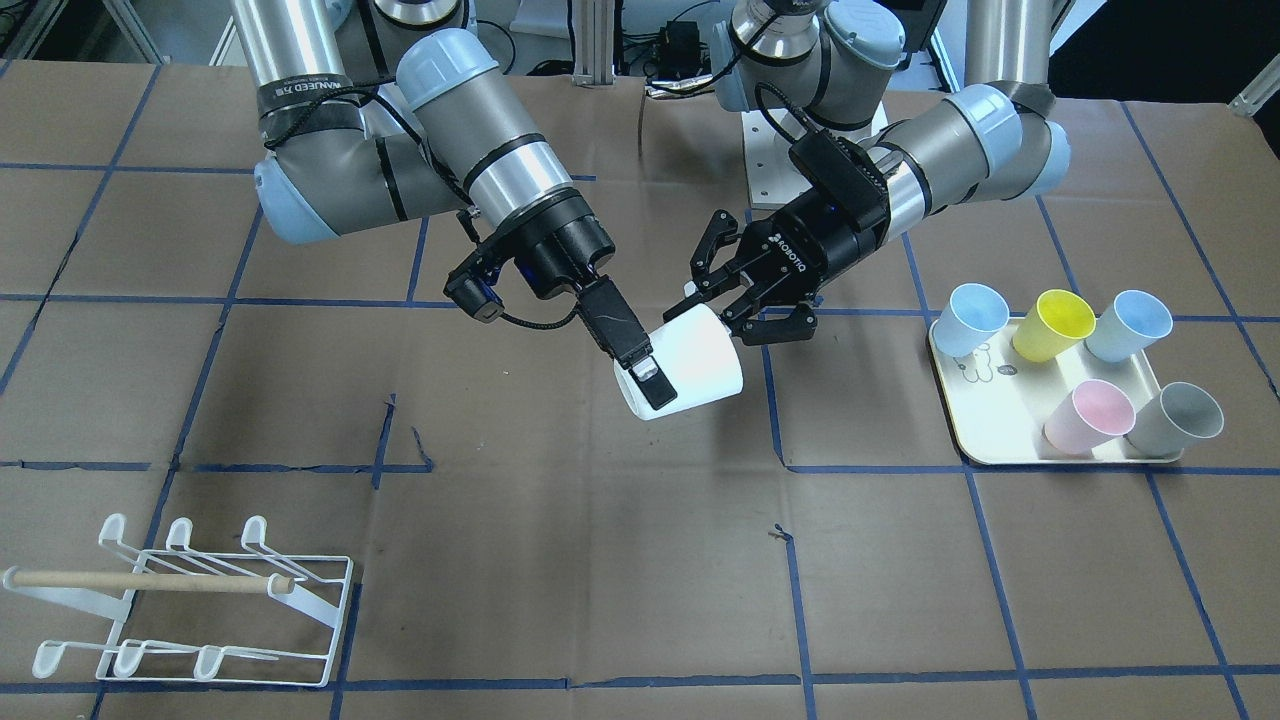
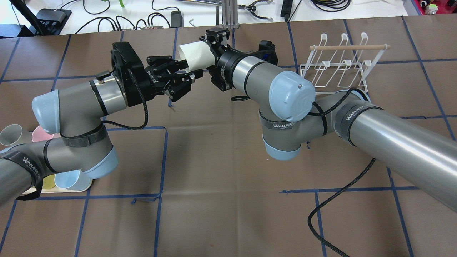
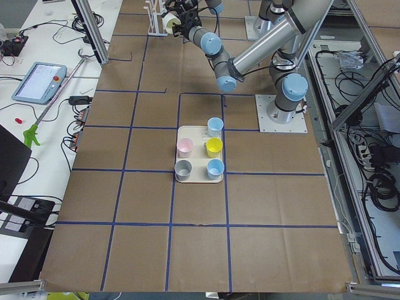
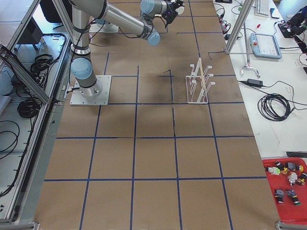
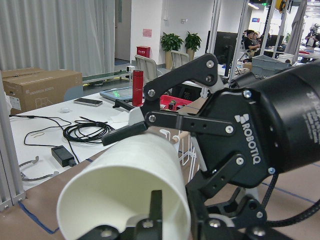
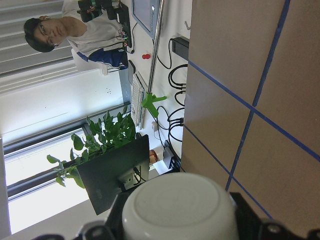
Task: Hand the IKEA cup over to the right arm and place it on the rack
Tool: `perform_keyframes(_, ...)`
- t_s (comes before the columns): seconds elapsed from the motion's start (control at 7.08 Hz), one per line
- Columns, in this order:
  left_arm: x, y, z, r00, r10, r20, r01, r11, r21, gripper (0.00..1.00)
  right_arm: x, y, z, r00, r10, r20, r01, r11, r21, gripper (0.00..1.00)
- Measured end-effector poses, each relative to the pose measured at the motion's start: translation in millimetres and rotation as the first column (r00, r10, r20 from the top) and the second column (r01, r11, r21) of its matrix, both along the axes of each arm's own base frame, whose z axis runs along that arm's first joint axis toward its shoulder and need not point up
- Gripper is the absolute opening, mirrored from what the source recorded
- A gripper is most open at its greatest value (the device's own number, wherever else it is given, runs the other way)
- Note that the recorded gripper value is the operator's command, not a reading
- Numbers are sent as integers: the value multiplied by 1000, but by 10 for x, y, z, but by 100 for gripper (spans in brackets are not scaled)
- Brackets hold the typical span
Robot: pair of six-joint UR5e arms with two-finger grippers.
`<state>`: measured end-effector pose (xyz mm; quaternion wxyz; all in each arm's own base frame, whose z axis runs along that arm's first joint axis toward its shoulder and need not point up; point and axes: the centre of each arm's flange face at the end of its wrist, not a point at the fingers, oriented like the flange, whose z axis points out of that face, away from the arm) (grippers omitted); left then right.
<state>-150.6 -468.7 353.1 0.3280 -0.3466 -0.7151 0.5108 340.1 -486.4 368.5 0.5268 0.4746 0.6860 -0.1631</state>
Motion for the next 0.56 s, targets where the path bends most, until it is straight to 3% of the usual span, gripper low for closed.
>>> perform_keyframes(0.14,1,-1,3,1000,4,-8,-4,1000,12,98,0,0,0,1000,0,0,0,1000,0,35)
perform_keyframes(0.56,248,-51,54,998,54,-19,-54,998,13,99,-1,-13,15,1000,0,1,0,1000,-5,31)
